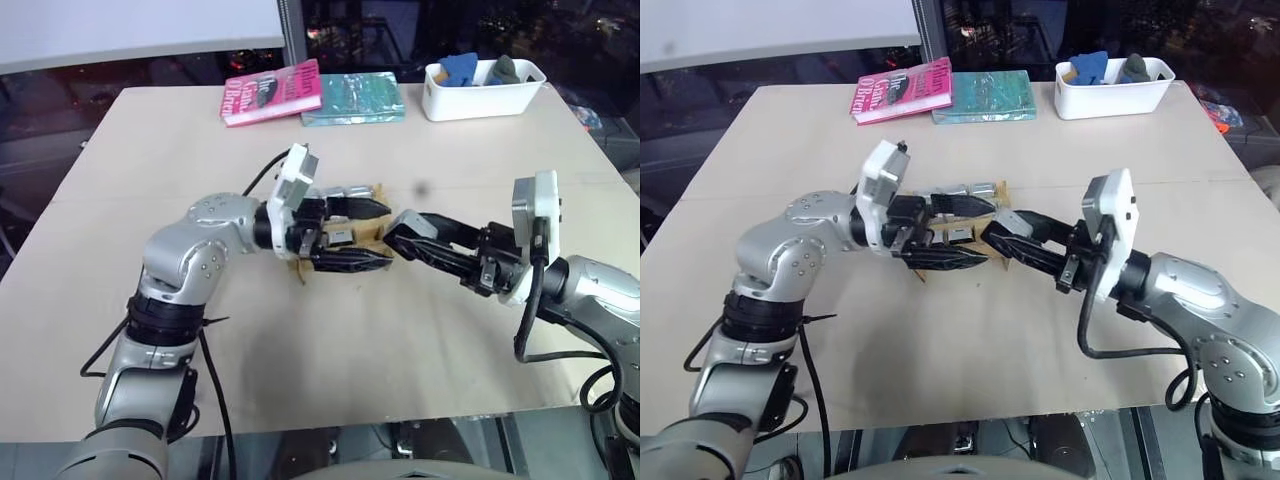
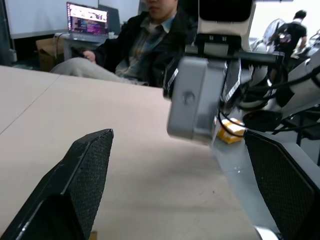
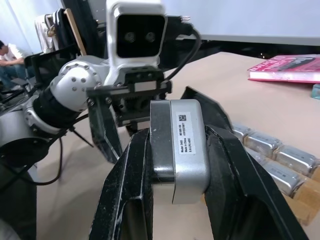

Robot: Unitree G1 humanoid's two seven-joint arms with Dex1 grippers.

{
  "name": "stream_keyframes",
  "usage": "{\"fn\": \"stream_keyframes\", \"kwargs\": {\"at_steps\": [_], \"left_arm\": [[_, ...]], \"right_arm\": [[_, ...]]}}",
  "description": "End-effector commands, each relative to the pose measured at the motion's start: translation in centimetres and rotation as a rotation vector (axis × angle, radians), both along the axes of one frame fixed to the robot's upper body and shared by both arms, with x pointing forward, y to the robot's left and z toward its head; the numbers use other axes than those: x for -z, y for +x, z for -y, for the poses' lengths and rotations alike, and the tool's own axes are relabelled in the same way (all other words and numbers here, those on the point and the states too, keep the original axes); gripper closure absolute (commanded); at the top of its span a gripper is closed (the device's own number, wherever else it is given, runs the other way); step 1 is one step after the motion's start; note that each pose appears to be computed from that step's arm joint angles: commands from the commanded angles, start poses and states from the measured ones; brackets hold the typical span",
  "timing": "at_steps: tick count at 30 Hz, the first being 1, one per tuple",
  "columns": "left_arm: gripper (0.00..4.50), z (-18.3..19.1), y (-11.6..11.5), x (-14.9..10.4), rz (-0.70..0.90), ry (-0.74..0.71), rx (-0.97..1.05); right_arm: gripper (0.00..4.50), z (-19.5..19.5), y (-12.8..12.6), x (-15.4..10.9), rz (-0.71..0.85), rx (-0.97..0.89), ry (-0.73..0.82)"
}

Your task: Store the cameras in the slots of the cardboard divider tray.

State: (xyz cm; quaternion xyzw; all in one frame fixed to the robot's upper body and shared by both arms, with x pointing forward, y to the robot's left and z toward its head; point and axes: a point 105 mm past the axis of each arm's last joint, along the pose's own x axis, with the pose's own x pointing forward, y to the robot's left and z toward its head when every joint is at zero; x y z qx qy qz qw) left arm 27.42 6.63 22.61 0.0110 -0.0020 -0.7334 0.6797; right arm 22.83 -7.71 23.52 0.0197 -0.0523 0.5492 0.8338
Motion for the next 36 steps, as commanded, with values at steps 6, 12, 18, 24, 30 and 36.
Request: {"fn": "stream_keyframes", "kwargs": {"at_steps": [6, 12, 18, 24, 30, 36], "left_arm": [[1.81, 0.4, -0.9, -1.0, 0.011, -0.013, 0.077], [3.81, 0.3, -1.3, -1.1, 0.003, -0.024, 0.103], [3.8, 0.2, -2.3, -2.1, -0.029, -0.054, 0.132], [3.8, 0.8, -2.7, -2.7, -0.008, -0.064, 0.112], [3.8, 0.8, -3.9, -3.6, -0.002, -0.067, 0.118], [3.8, 1.1, -3.7, -3.5, 0.013, -0.069, 0.095]], "right_arm": [[3.72, -0.1, -1.0, -1.2, 0.083, -0.039, 0.019], [3.72, -0.2, -1.3, -1.0, 0.088, -0.05, 0.011], [3.72, -0.2, -1.3, -0.5, 0.081, -0.056, 0.0], [3.72, -0.1, -1.5, -0.5, 0.082, -0.066, 0.002], [3.72, -0.1, -1.4, -0.6, 0.085, -0.069, 0.001], [3.72, 0.0, -1.5, -0.7, 0.087, -0.07, 0.004]]}}
